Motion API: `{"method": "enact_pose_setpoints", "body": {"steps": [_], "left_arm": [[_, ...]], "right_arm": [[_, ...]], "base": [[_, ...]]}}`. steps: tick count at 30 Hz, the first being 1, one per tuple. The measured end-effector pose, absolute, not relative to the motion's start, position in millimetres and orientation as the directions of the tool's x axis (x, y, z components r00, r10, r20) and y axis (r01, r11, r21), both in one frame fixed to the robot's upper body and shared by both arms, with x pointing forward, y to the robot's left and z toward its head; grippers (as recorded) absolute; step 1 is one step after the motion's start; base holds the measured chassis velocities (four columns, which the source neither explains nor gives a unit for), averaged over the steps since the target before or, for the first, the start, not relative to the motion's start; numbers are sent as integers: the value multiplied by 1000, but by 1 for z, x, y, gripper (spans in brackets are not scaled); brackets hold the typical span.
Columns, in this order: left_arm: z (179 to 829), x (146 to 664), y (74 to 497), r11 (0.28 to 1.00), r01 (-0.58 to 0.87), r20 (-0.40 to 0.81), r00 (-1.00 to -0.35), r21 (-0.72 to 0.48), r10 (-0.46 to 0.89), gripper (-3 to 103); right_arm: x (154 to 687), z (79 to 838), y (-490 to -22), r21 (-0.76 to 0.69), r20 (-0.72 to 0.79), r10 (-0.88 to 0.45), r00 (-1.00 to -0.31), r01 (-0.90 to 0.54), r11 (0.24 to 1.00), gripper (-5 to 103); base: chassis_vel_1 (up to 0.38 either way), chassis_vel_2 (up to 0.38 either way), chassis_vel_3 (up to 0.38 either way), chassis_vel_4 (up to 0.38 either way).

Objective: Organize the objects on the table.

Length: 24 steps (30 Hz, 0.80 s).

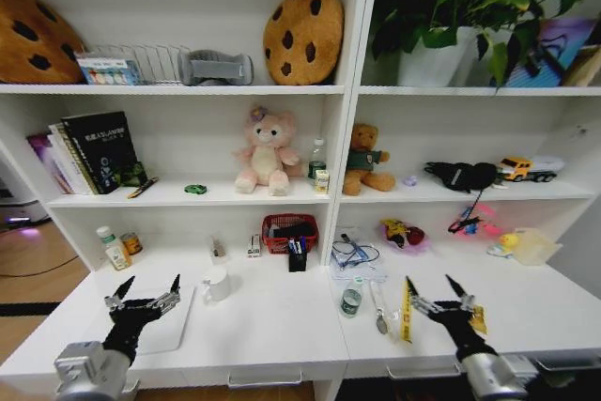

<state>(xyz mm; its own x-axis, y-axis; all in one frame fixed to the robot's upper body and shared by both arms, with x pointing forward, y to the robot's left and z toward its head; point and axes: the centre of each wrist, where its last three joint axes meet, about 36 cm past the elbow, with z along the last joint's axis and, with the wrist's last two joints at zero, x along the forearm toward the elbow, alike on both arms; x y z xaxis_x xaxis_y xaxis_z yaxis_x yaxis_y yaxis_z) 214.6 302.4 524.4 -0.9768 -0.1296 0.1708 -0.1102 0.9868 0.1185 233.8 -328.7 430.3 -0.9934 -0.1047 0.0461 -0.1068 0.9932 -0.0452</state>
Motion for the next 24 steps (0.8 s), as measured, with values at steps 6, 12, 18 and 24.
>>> {"method": "enact_pose_setpoints", "body": {"steps": [6,12,18,24], "left_arm": [[524,215,302,987,-110,171,-977,118,-130,100],[524,215,302,987,-110,171,-977,118,-129,100],[524,215,302,987,-110,171,-977,118,-129,100],[524,215,302,987,-110,171,-977,118,-129,100]], "right_arm": [[237,435,-307,-95,46,-178,-983,-182,979,100],[249,407,-297,-52,125,-211,-969,-219,974,100],[264,387,-296,-32,150,-206,-967,-213,976,100],[282,375,-287,-10,165,-233,-958,-238,971,100]], "base": [[0,0,0,0],[0,0,0,0],[0,0,0,0],[0,0,0,0]]}}
